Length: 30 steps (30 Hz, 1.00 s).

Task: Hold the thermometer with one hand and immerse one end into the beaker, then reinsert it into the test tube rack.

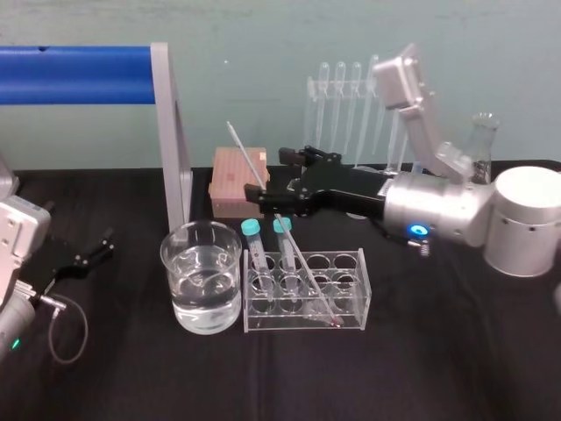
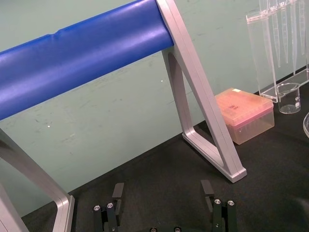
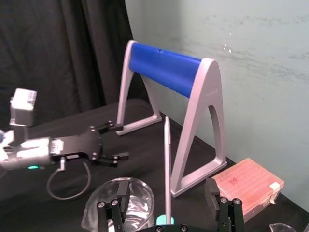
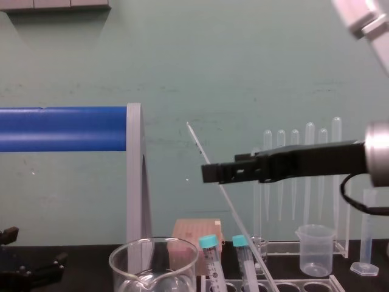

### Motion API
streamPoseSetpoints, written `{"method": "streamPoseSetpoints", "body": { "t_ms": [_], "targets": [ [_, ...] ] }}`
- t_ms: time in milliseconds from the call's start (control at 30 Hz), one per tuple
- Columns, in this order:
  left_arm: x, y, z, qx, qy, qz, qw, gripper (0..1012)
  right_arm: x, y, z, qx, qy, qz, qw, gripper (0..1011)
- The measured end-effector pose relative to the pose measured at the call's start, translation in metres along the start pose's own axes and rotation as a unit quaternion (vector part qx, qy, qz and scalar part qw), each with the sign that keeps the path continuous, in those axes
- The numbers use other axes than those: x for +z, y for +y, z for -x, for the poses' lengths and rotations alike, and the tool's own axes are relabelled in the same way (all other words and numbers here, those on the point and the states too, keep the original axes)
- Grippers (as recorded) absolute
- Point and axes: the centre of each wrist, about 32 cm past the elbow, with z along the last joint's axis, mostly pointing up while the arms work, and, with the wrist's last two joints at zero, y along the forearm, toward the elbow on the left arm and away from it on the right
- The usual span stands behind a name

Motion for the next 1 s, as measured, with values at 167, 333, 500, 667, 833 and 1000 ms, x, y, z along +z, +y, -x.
{"method": "streamPoseSetpoints", "body": {
  "t_ms": [167, 333, 500, 667, 833, 1000],
  "targets": [
    [0.000, 0.000, 0.0000, 0.000, 0.000, 0.000, 1.0000, 1008, -0.005, 0.015, 0.0018, -0.005, -0.002, 0.011, 0.9999, 1002],
    [0.000, 0.000, 0.0000, 0.000, 0.000, 0.000, 1.0000, 1008, -0.007, 0.023, 0.0033, -0.002, 0.000, 0.015, 0.9999, 1002],
    [0.000, 0.000, 0.0000, 0.000, 0.000, 0.000, 1.0000, 1008, -0.007, 0.029, 0.0038, 0.000, 0.002, 0.014, 0.9999, 1002],
    [0.000, 0.000, 0.0000, 0.000, 0.000, 0.000, 1.0000, 1008, -0.005, 0.031, 0.0031, -0.002, 0.001, 0.006, 1.0000, 1003],
    [0.000, 0.000, 0.0000, 0.000, 0.000, 0.000, 1.0000, 1008, -0.004, 0.031, 0.0026, -0.003, 0.000, 0.004, 1.0000, 1002],
    [0.000, 0.000, 0.0000, 0.000, 0.000, 0.000, 1.0000, 1008, -0.004, 0.031, 0.0026, -0.004, 0.000, 0.004, 1.0000, 1002]
  ]
}}
